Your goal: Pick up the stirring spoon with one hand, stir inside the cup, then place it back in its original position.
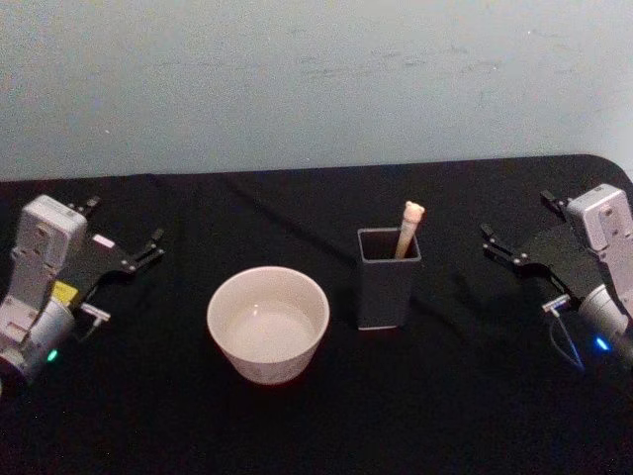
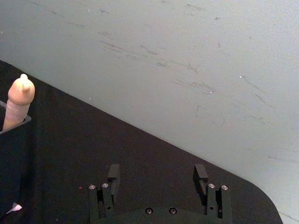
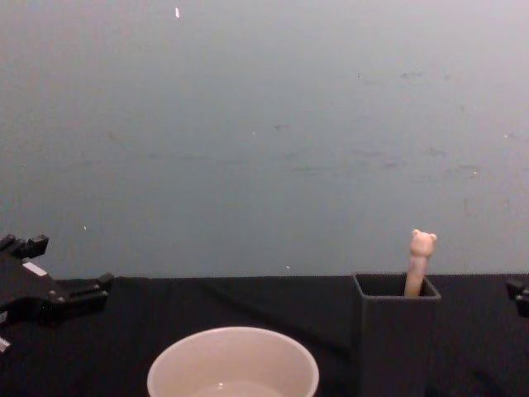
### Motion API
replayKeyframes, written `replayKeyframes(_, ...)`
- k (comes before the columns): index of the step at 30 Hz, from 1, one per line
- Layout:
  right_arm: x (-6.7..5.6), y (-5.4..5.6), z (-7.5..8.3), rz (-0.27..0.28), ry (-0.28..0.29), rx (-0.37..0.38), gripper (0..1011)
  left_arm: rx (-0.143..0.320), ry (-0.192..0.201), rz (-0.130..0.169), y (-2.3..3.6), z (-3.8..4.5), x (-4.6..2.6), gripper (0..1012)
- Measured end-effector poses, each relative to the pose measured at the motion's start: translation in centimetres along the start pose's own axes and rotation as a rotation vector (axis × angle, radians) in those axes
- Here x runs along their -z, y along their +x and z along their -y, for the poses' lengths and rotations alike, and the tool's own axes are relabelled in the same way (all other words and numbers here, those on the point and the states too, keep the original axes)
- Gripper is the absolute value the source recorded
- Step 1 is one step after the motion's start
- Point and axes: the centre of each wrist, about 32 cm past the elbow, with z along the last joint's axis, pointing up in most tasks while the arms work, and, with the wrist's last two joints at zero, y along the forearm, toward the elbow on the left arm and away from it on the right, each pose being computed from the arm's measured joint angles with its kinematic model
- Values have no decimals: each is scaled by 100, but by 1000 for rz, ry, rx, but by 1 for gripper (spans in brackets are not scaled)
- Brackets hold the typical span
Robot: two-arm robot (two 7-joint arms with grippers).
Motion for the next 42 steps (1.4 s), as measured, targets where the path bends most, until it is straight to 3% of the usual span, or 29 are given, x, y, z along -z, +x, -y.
replayKeyframes(42, 0, 0, 0, 0, 0, 0, 1002, 0, 0, 0, 0, 0, 0, 1001)
